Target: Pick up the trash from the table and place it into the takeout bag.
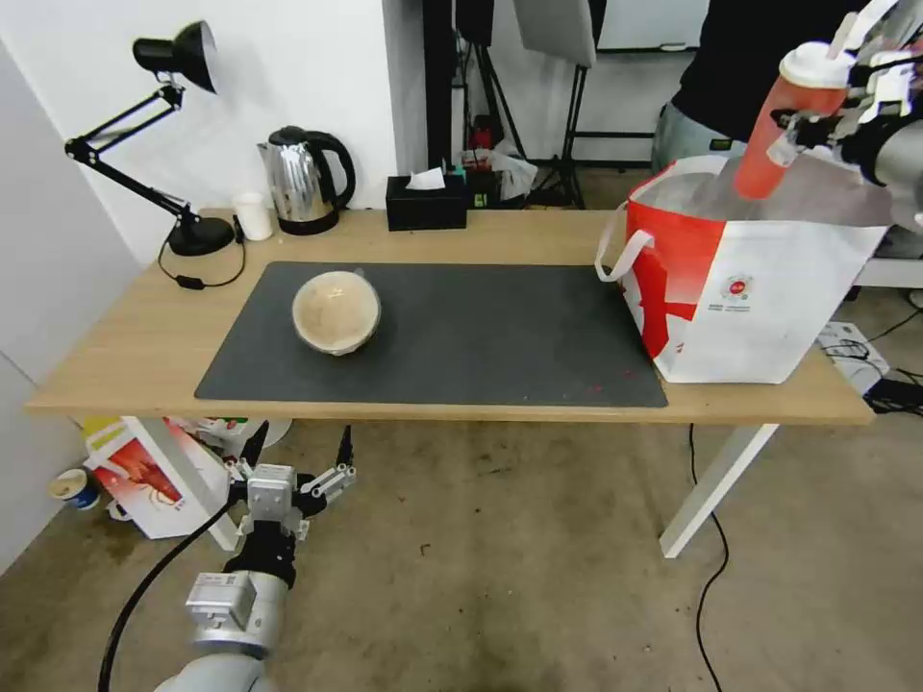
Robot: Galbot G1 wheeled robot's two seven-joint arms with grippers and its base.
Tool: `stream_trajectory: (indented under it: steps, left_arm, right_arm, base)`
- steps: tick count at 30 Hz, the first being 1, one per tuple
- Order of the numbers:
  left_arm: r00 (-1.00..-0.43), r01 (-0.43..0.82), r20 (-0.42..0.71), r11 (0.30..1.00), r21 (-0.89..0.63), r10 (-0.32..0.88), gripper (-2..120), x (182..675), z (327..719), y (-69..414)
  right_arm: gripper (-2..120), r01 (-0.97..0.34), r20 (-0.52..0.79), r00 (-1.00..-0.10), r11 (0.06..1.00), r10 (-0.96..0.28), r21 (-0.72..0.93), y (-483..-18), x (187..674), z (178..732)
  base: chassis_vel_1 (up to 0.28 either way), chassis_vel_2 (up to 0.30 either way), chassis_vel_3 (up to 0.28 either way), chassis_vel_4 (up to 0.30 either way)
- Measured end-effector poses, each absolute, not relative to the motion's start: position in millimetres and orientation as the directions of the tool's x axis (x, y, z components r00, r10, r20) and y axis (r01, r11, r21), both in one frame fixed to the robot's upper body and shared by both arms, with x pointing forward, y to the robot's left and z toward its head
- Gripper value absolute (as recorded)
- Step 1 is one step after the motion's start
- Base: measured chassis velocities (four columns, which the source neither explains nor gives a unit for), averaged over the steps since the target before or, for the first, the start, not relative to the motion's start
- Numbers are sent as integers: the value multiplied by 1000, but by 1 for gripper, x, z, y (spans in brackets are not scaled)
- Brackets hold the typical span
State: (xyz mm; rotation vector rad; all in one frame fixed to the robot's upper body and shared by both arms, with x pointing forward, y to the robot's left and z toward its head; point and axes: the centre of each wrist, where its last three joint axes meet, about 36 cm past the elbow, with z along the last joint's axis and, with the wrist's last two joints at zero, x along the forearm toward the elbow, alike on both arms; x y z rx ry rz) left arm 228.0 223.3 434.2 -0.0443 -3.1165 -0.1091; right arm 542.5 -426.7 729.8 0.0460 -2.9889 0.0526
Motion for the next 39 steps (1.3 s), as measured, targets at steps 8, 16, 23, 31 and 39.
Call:
stream_trajectory:
  steps: [8,16,23,31,39]
  left_arm:
    - [-999,29,24,997,70,28,100,228,434,223]
    - [-999,29,24,997,70,28,100,228,434,223]
    - [-999,29,24,997,70,28,100,228,434,223]
    - [-999,29,24,997,70,28,100,228,434,223]
    - [-999,29,24,997,70,28,100,228,434,223]
  right_arm:
    - [6,-4,211,-978,998,8,-57,-426,555,708]
    - [10,71,298,-950,994,92,-80,-417,556,700]
    - [38,62,361,-928,993,96,-105,-416,549,714]
    - [65,52,366,-926,992,90,-113,-414,543,713]
    - [92,55,359,-928,991,95,-120,-414,543,715]
  base:
    - [0,0,0,0]
    - [0,0,0,0]
    - [0,0,0,0]
    - [0,0,0,0]
    - [0,0,0,0]
